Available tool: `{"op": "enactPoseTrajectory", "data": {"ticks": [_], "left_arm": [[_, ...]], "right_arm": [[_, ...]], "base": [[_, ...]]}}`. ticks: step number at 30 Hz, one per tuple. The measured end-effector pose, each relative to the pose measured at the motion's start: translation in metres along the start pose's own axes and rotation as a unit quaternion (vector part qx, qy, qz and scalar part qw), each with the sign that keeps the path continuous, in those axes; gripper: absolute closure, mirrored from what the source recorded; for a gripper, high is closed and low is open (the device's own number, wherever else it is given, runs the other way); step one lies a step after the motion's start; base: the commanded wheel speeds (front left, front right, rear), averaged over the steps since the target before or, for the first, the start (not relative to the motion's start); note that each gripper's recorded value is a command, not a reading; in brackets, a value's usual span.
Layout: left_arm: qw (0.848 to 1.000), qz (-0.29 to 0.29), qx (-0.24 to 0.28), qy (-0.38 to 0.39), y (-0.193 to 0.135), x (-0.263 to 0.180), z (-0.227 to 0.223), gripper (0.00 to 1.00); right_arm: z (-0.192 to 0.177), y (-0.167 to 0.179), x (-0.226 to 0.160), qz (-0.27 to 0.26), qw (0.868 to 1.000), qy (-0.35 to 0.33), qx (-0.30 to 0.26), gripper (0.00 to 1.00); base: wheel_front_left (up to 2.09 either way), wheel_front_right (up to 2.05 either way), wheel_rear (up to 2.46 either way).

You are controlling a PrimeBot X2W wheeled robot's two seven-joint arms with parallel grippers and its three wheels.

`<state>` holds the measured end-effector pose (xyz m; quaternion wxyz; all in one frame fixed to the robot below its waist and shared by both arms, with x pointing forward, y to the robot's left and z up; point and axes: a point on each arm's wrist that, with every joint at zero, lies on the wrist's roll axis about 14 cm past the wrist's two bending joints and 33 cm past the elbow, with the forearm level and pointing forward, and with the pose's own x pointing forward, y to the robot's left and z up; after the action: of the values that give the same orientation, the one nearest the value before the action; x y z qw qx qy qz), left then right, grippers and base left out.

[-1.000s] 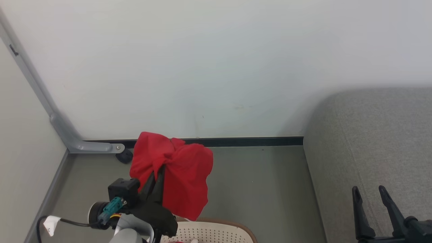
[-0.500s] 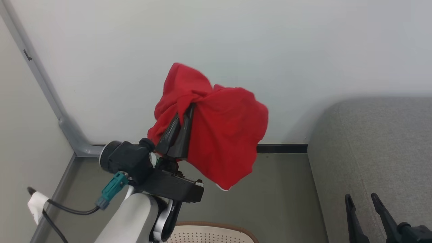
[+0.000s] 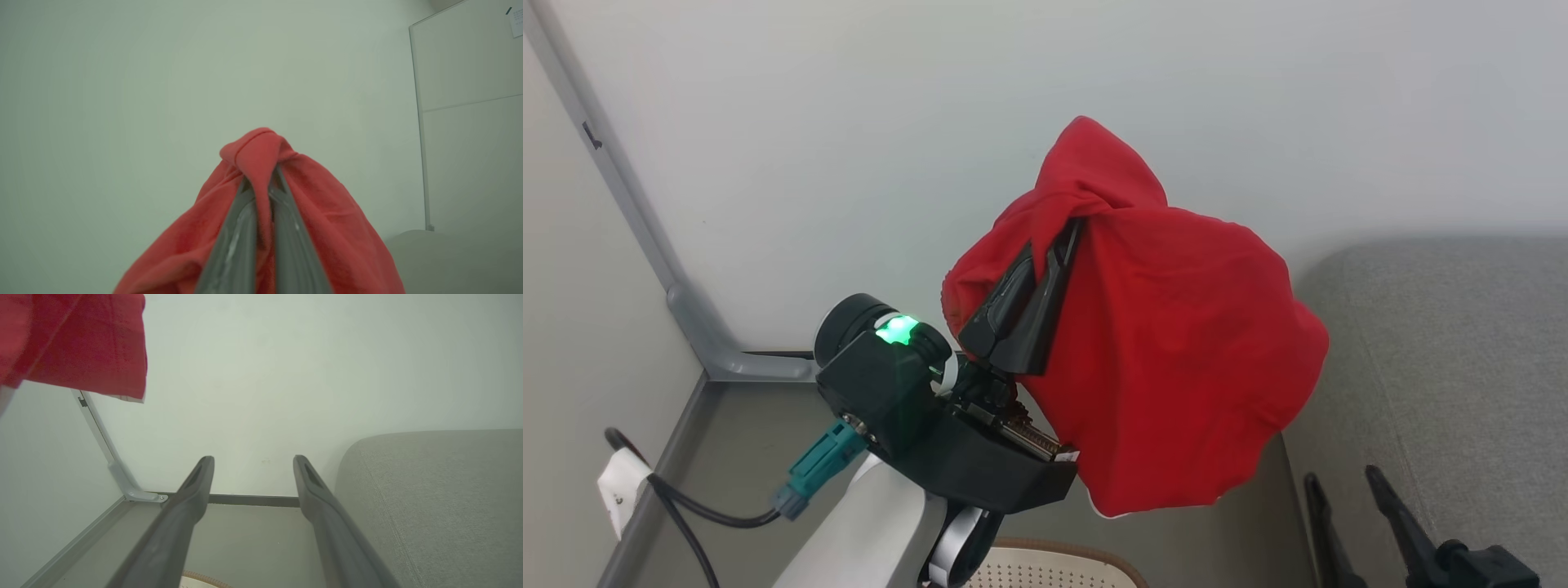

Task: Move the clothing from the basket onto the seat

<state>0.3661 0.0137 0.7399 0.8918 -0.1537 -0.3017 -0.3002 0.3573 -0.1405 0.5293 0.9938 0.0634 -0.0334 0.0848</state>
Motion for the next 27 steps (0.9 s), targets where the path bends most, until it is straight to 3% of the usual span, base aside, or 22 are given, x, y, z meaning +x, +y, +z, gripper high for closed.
{"op": "enactPoseTrajectory", "data": {"ticks": [13,27], "left_arm": [[0.999,-0.007,-0.006,0.032,-0.006,-0.001,-0.011,1.00],[0.998,-0.002,-0.002,0.061,-0.004,-0.008,-0.019,1.00]], "right_arm": [[0.034,0.107,-0.010,0.171,0.983,-0.048,0.042,0.00],[0.068,0.173,-0.006,0.276,0.955,-0.089,0.060,0.00]], "base": [[0.00,0.00,0.00],[0.00,0.00,0.00]]}}
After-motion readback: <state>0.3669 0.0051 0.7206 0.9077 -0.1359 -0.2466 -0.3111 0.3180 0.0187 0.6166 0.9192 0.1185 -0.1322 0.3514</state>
